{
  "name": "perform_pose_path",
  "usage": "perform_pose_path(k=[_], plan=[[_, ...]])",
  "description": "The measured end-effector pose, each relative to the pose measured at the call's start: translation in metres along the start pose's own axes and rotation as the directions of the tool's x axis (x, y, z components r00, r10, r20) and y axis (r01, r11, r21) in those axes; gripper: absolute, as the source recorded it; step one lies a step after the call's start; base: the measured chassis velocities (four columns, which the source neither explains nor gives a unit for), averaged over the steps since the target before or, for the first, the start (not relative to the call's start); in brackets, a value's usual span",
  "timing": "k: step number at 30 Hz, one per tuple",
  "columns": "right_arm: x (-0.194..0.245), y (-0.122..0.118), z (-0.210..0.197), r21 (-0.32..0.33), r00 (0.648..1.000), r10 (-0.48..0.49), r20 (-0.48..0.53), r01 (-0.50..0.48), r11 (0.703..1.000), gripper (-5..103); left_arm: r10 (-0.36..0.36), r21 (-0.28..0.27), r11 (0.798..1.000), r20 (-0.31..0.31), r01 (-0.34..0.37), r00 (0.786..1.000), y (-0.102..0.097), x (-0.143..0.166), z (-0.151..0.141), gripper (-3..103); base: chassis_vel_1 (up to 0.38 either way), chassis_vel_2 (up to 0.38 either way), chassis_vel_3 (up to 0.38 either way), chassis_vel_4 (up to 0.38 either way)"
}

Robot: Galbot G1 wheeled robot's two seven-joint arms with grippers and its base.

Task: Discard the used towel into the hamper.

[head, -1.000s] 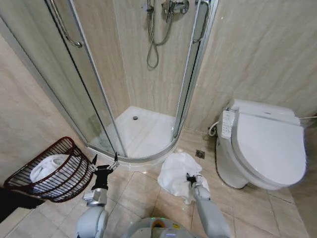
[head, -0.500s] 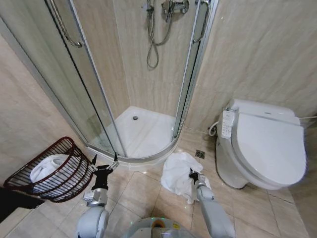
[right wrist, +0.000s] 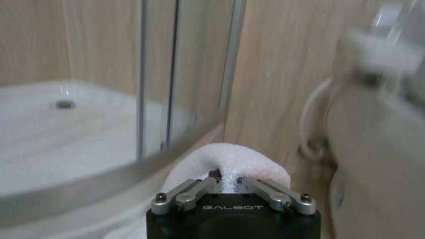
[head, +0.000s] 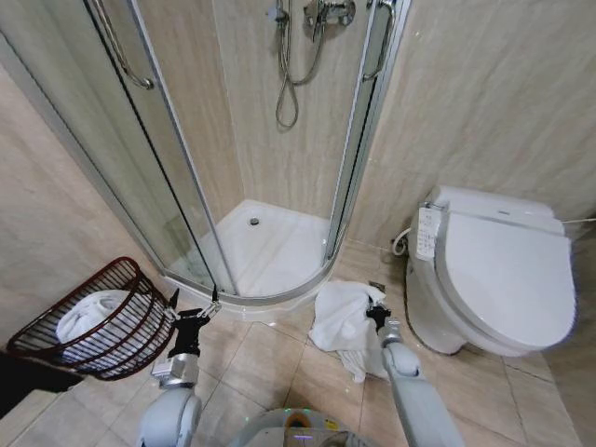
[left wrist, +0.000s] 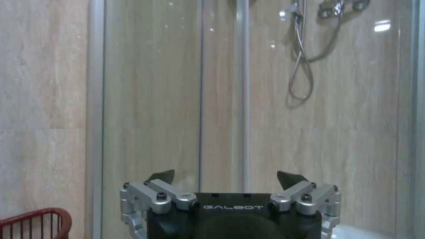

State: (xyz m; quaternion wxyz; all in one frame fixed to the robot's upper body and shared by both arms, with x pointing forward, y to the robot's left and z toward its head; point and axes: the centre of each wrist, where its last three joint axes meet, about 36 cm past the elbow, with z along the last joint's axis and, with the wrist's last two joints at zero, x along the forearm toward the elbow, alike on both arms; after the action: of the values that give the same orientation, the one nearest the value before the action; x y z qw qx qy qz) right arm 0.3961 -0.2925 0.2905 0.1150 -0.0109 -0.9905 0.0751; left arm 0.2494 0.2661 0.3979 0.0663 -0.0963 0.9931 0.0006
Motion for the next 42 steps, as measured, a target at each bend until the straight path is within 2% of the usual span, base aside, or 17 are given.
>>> perform_pose_path(k=[2, 7, 9, 11, 13, 18, 23, 24, 28, 34, 42], plan=[[0.004, 0.0, -0.005, 0.003, 1.0, 0.001, 0.007, -0.001, 1.0, 3, -0.001, 0.005, 1.0, 0.002, 0.001, 1.0, 0.0, 0.0, -0.001, 100, 0.0, 0.0, 0.0, 0.0], [0.044, 0.003, -0.065, -0.003, 0.996, 0.006, 0.089, -0.006, 1.0, 3, -0.004, 0.02, 1.0, 0.026, 0.004, 1.0, 0.001, 0.0, -0.012, 100, 0.0, 0.0, 0.0, 0.0], [0.049, 0.003, -0.073, -0.007, 0.995, 0.006, 0.102, -0.005, 1.0, 3, -0.003, 0.019, 1.0, 0.03, 0.003, 1.0, 0.002, -0.001, -0.014, 100, 0.0, 0.0, 0.0, 0.0], [0.068, 0.004, -0.104, -0.013, 0.989, -0.006, 0.149, 0.008, 1.0, 3, 0.005, 0.02, 1.0, 0.047, -0.006, 0.999, 0.003, -0.001, -0.02, 100, 0.0, 0.0, 0.0, 0.0], [0.074, 0.004, -0.114, -0.012, 0.986, -0.013, 0.164, 0.015, 1.0, 3, 0.008, 0.022, 1.0, 0.052, -0.009, 0.999, 0.002, -0.001, -0.02, 100, 0.0, 0.0, 0.0, 0.0], [0.105, -0.006, -0.164, 0.003, 0.969, -0.058, 0.239, 0.059, 0.998, 3, 0.017, 0.036, 0.999, 0.077, -0.019, 0.997, 0.0, -0.005, -0.021, 100, 0.0, 0.0, 0.0, 0.0], [0.126, -0.012, -0.2, -0.026, 0.95, -0.083, 0.301, 0.096, 0.995, 3, 0.028, 0.045, 0.998, 0.098, -0.032, 0.995, 0.002, -0.011, -0.017, 100, 0.0, 0.0, 0.0, 0.0], [0.14, -0.012, -0.217, -0.036, 0.94, -0.097, 0.326, 0.115, 0.993, 3, 0.029, 0.051, 0.998, 0.112, -0.035, 0.993, 0.004, -0.012, -0.015, 100, 0.0, 0.0, 0.0, 0.0], [0.16, -0.013, -0.241, -0.032, 0.927, -0.115, 0.356, 0.135, 0.99, 3, 0.023, 0.059, 0.998, 0.14, -0.031, 0.99, 0.009, -0.013, -0.01, 100, 0.0, 0.0, 0.0, 0.0], [0.176, -0.022, -0.259, -0.013, 0.923, -0.119, 0.366, 0.133, 0.991, 3, 0.013, 0.061, 0.998, 0.158, -0.023, 0.987, 0.014, -0.012, -0.003, 100, 0.0, 0.0, 0.0, 0.0], [0.184, -0.043, -0.251, -0.026, 0.952, -0.042, 0.302, 0.052, 0.998, 3, 0.034, 0.055, 0.998, 0.175, -0.044, 0.984, 0.019, -0.02, -0.005, 100, 0.0, 0.0, 0.0, 0.0]])
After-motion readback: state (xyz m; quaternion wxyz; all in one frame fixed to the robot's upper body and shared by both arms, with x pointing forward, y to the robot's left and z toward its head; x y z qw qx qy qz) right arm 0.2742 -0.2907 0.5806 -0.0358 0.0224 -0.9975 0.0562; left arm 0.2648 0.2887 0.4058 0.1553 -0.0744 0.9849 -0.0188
